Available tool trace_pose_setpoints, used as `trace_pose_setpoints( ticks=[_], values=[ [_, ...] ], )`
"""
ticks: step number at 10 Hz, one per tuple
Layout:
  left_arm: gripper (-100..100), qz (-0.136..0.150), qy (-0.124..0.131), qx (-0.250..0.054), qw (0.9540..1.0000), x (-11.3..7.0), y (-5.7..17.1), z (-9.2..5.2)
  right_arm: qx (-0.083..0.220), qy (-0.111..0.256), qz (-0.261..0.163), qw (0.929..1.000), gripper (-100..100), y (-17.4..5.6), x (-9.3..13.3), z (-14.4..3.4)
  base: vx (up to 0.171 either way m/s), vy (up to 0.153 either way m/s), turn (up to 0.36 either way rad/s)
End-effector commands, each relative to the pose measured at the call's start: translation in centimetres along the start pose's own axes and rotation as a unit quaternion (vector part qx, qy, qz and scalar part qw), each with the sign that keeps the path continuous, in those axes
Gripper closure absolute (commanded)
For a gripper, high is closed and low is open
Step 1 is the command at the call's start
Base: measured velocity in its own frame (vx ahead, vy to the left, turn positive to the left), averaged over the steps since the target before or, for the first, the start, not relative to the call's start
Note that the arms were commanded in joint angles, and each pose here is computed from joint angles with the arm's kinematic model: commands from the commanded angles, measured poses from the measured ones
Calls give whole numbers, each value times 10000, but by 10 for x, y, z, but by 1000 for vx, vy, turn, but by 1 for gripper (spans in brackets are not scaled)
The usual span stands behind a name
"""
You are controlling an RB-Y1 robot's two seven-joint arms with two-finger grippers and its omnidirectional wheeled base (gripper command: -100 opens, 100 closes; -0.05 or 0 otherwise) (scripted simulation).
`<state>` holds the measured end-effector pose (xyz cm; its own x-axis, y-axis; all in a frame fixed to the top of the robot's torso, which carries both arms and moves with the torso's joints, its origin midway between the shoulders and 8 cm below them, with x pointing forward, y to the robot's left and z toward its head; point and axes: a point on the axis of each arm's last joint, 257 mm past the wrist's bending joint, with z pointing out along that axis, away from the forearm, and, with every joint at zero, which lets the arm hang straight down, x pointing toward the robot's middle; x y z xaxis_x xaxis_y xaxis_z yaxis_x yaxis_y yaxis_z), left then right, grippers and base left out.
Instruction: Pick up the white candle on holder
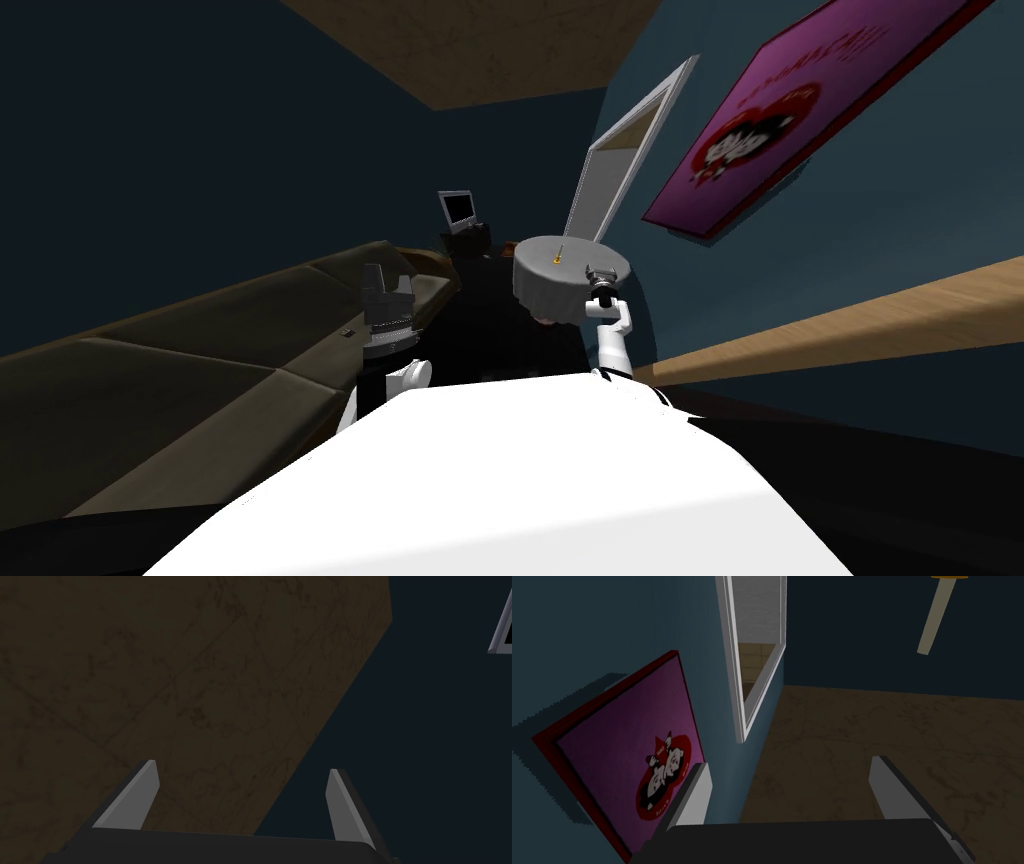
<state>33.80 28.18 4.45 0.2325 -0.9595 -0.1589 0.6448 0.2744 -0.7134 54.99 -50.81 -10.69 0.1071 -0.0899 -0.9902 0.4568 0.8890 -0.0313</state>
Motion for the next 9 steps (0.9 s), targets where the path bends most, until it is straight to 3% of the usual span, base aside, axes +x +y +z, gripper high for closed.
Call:
trace_pose_setpoints(
  ticks=[1, 9],
  values=[
    [0, 0, 0, 0, 10000, 0, 0, 0, -48, -51, -72, 9999, -100, 11, -5, 6, -42, -9, -90],
    [0, 0, 0, 0, 10000, 0, 0, 0, -192, -175, -594, 9979, -100, 47, -14, 27, -19, -1, -43]
  ],
)
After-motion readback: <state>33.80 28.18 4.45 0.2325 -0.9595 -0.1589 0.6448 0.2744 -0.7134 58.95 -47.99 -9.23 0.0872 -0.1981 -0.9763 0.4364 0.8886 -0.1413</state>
